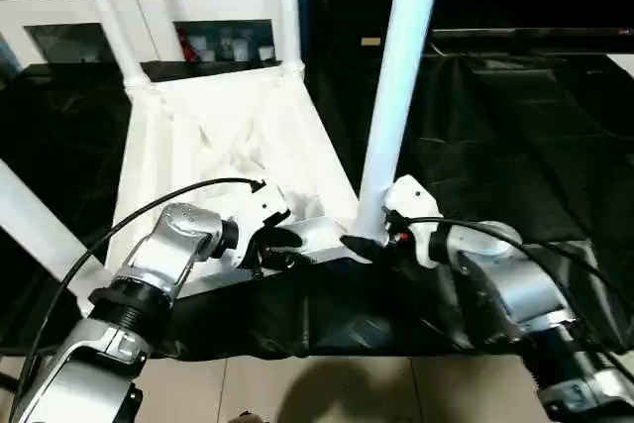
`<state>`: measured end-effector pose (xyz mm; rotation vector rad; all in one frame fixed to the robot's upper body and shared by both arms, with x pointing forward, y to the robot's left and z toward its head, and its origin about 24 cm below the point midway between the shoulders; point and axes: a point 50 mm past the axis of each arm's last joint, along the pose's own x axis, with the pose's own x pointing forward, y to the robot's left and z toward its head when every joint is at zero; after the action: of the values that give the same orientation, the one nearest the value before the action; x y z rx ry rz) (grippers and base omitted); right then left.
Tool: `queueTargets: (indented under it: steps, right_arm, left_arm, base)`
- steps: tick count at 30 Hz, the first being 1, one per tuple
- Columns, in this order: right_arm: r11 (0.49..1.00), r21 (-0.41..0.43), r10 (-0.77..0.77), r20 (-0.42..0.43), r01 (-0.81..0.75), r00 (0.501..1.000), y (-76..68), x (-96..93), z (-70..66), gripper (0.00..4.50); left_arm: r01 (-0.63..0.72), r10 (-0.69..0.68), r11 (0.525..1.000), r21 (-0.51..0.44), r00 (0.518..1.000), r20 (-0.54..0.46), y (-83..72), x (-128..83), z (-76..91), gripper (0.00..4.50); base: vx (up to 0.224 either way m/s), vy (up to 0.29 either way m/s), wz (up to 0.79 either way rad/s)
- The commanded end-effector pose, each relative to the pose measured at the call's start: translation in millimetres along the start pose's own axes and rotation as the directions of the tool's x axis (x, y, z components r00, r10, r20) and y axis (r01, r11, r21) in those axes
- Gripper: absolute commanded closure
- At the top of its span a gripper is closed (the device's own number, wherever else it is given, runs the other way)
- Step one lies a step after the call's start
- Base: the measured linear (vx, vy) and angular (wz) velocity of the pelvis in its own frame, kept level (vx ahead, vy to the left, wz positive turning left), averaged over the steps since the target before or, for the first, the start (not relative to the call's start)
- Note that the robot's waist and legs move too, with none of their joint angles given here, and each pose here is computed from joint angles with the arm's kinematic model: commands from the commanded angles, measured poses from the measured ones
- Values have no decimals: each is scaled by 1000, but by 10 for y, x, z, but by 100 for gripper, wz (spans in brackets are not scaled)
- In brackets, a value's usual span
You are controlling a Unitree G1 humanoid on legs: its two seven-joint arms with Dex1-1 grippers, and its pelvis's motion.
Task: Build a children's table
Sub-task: Rotate leg to tighten
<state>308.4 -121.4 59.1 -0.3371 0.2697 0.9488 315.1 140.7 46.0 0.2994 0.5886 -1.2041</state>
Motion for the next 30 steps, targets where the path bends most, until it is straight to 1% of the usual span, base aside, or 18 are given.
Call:
queueTargets:
  steps: [1, 4, 5, 8, 9, 10, 12, 13, 14, 16, 19, 20, 22, 24, 30]
  right_arm:
    - [1000, 11, 13, 15, -13, 1000, -14, 19, 23, 92]
    - [998, 33, 52, 4, -52, 999, 8, 24, -4, 92]
    - [998, 43, 55, 6, -55, 998, 10, 24, -17, 92]
    - [997, 55, 59, 6, -60, 998, 9, 26, -40, 92]
    - [996, 62, 65, 3, -65, 998, 10, 29, -64, 92]
    - [996, 64, 65, 3, -66, 998, 10, 30, -66, 122]
    - [995, 68, 70, -5, -69, 998, 11, 35, -90, 129]
    - [993, 87, 76, -5, -76, 997, 15, 40, -109, 147]
    - [993, 93, 79, -4, -79, 997, 18, 39, -115, 147]
    - [992, 97, 76, -5, -75, 997, 13, 46, -123, 166]
    - [990, 117, 75, 2, -75, 997, 11, 63, -142, 177]
    - [988, 128, 81, 7, -81, 997, 13, 66, -145, 177]
    - [986, 139, 86, 15, -87, 996, 12, 68, -149, 181]
    - [985, 146, 88, 20, -90, 996, 9, 70, -155, 182]
    - [983, 152, 98, 24, -101, 995, 10, 78, -181, 184]
  left_arm:
    - [3, -3, 1000, -9, 1000, -9, 16, -19, -30, 292]
    - [16, -16, 1000, -20, 1000, -5, 14, -26, -44, 304]
    - [20, -20, 999, -25, 1000, -7, 14, -29, -54, 323]
    - [24, -24, 999, -30, 1000, -11, 10, -32, -65, 347]
    - [29, -30, 999, -33, 999, -16, 5, -33, -74, 362]
    - [30, -30, 999, -34, 999, -16, 5, -33, -75, 371]
    - [33, -33, 999, -42, 999, -11, 4, -36, -78, 378]
    - [38, -38, 998, -54, 999, 2, 1, -38, -72, 393]
    - [41, -40, 998, -57, 999, 7, -1, -38, -70, 393]
    - [46, -45, 997, -62, 999, 13, -3, -40, -68, 408]
    - [58, -56, 996, -66, 998, 38, -4, -46, -65, 435]
    - [73, -69, 995, -71, 995, 65, -11, -48, -50, 435]
    - [89, -81, 993, -78, 992, 93, -22, -50, -35, 447]
    - [105, -95, 991, -81, 989, 115, -34, -52, -26, 450]
    - [124, -113, 988, -89, 986, 123, -52, -49, -48, 450]
  base:
    - [0, 0, 0]
    - [0, 0, 0]
    - [0, 0, 0]
    - [0, 0, 0]
    - [0, 0, 0]
    - [0, 0, 0]
    - [0, 0, 0]
    - [0, 0, 0]
    - [0, 0, 0]
    - [0, 0, 0]
    - [0, 0, 0]
    - [0, 0, 0]
    - [0, 0, 0]
    - [0, 0, 0]
    - [0, 0, 0]
